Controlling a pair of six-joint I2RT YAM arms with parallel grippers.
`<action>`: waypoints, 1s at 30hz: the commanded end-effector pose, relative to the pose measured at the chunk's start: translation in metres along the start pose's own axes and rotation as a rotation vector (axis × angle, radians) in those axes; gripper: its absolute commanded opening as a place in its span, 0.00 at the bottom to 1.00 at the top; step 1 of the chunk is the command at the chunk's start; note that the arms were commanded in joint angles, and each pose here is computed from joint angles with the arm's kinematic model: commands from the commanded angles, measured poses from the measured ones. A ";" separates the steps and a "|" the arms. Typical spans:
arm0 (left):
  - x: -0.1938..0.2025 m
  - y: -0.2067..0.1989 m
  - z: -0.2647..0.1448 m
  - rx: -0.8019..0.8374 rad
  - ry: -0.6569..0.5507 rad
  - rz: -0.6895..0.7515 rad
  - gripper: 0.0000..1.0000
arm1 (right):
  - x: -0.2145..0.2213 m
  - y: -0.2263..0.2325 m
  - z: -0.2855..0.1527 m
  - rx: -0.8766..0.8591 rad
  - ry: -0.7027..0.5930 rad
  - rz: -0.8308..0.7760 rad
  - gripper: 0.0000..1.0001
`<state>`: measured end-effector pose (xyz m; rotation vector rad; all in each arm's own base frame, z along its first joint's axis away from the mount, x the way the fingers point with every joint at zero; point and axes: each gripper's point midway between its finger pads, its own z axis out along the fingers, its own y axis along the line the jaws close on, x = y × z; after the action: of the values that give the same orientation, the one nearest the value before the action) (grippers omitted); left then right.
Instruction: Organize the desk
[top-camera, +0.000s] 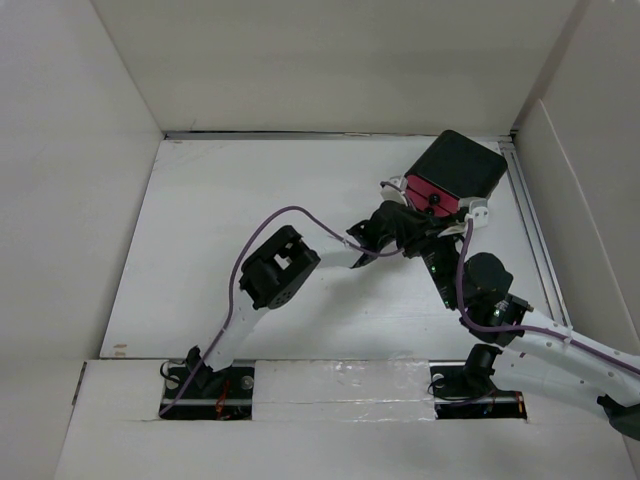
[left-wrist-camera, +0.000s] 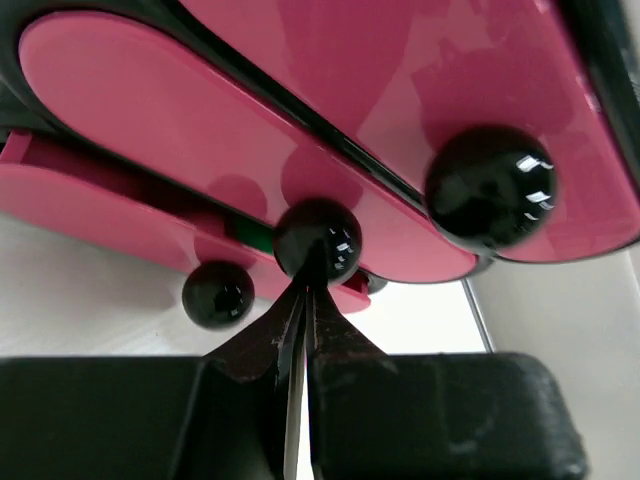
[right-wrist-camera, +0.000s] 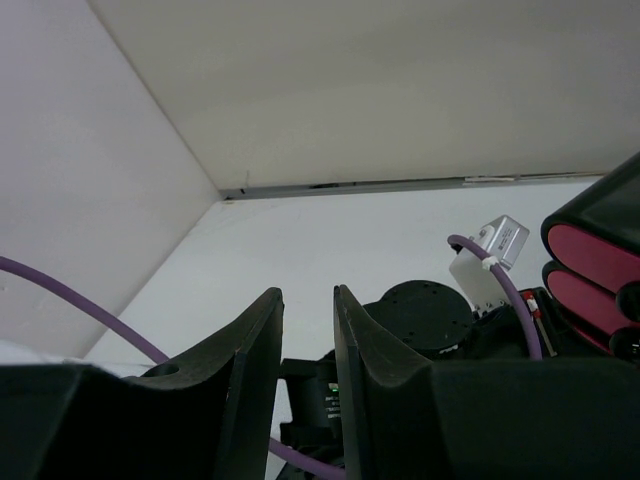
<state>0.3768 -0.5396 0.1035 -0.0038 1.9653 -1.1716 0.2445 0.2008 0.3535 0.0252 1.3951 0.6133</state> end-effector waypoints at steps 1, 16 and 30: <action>-0.004 -0.002 0.011 0.016 0.019 -0.007 0.00 | -0.028 0.006 0.000 -0.015 -0.069 0.051 0.33; -0.010 -0.008 0.007 0.031 0.004 0.017 0.00 | -0.024 0.007 0.002 -0.016 -0.061 0.047 0.33; -0.009 0.003 0.031 0.007 -0.053 -0.100 0.00 | -0.024 0.007 0.002 -0.016 -0.061 0.047 0.33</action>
<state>0.3878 -0.5520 0.0772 -0.0420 2.0150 -1.1901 0.2446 0.2010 0.3531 0.0244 1.3963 0.6124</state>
